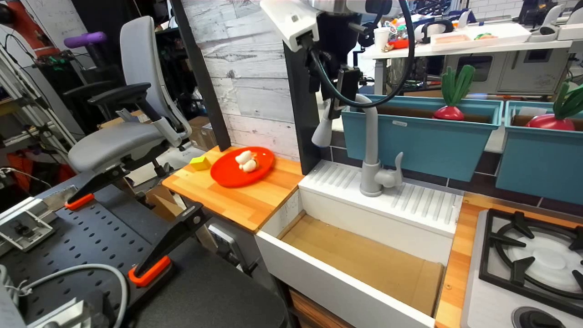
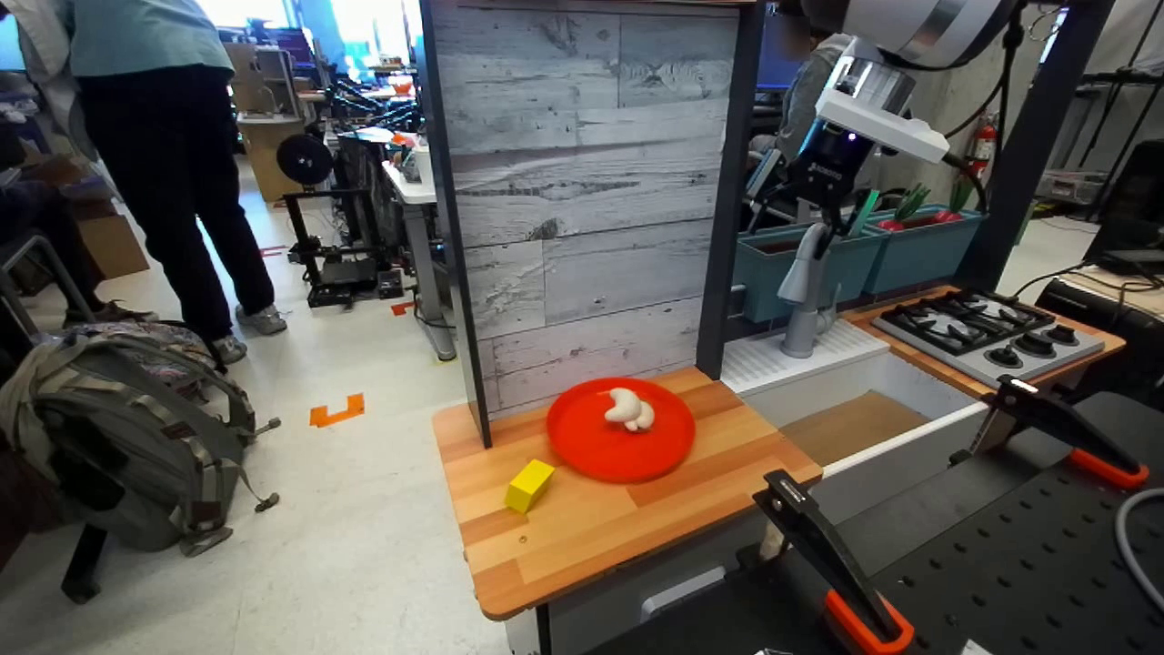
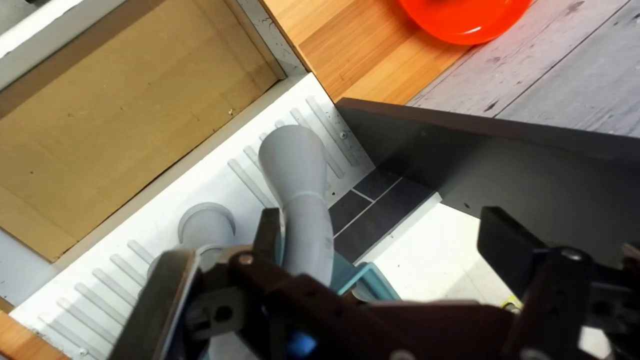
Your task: Turn the tap nozzle to the left
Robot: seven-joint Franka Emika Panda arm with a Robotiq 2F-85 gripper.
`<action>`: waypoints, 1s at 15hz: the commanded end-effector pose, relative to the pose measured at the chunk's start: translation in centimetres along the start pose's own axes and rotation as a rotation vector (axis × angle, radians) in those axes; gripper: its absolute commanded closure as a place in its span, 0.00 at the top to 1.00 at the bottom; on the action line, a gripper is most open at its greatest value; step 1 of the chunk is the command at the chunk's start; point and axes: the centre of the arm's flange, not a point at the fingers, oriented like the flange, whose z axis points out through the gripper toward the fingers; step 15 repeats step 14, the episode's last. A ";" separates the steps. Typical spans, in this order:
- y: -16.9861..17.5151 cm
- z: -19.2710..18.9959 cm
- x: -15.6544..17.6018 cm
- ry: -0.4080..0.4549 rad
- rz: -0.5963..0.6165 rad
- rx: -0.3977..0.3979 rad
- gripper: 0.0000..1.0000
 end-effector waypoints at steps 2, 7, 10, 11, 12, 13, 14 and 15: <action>1.5 -4.0 -1.4 0.019 -0.054 0.066 1.00; 4.5 -9.0 -4.2 -0.034 -0.151 0.072 1.00; 5.2 -11.0 -8.0 -0.149 -0.266 0.044 1.00; 4.8 -9.0 -4.3 -0.095 -0.202 0.063 1.00; 5.0 -9.6 -5.4 -0.120 -0.221 0.066 1.00; 5.0 -10.1 -6.1 -0.127 -0.229 0.066 1.00; 5.0 -10.3 -6.5 -0.129 -0.233 0.066 1.00; 5.0 -10.3 -6.5 -0.129 -0.233 0.066 1.00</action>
